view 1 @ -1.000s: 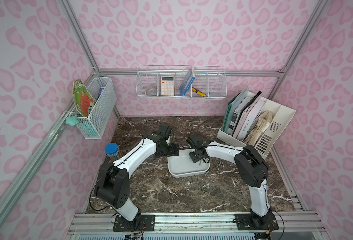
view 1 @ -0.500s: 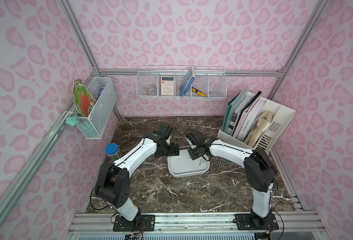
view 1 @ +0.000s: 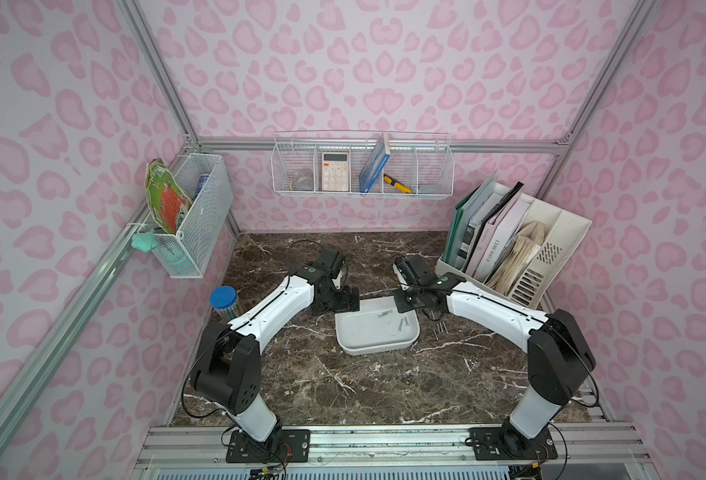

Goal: Take out the screws from the storage box
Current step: Pick up the screw from the storage box, then place the screw at the center of the board.

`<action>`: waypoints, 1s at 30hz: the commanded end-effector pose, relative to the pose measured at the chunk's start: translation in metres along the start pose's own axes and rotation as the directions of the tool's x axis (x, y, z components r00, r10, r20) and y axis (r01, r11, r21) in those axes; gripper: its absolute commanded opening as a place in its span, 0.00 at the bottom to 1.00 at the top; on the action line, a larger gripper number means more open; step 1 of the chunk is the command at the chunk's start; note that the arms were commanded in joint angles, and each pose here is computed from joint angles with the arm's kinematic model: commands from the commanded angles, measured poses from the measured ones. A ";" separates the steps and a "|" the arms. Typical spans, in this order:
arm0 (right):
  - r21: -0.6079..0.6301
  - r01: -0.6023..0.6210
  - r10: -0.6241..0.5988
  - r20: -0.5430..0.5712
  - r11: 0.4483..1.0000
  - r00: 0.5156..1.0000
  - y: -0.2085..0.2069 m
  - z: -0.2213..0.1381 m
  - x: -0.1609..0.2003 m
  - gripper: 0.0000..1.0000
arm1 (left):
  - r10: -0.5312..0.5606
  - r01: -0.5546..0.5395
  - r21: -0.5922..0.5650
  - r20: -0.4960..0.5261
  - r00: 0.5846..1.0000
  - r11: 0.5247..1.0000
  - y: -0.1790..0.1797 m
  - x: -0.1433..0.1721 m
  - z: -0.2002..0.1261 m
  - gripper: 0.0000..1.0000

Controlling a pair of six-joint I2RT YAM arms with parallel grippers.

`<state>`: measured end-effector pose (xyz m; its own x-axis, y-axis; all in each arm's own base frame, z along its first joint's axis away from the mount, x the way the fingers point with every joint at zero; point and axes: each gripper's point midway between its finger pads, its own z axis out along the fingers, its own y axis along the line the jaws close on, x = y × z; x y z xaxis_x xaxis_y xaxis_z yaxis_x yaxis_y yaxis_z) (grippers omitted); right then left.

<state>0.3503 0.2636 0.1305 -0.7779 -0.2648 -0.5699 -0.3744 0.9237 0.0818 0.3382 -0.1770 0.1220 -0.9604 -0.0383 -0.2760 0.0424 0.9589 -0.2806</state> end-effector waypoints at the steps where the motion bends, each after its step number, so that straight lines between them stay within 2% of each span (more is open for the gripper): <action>1: 0.103 -0.097 0.092 0.057 0.990 0.994 -0.035 -0.015 -0.005 0.07 | -0.006 0.006 0.014 -0.016 1.000 1.000 -0.003 0.002 0.000 0.97; 9: 0.199 -0.182 0.173 0.061 0.963 0.983 -0.100 -0.020 0.007 0.07 | -0.007 0.007 0.024 -0.016 1.000 1.000 -0.004 0.002 -0.001 0.97; 21: 0.168 -0.178 0.190 -0.056 0.970 0.980 -0.105 0.039 0.046 0.08 | 0.000 0.001 0.026 -0.027 1.000 1.000 -0.005 0.003 0.003 0.97; 30: 0.193 -0.179 0.201 -0.100 0.965 0.974 -0.117 0.057 0.063 0.08 | 0.006 -0.006 0.015 -0.029 1.000 1.000 -0.003 0.002 0.004 0.97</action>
<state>0.3695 0.1555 0.0400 -0.8887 -0.0988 -0.4477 -0.1219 0.9923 0.0229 0.3370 -0.1817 0.1182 -0.9666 -0.0334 -0.2539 0.0458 0.9529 -0.2997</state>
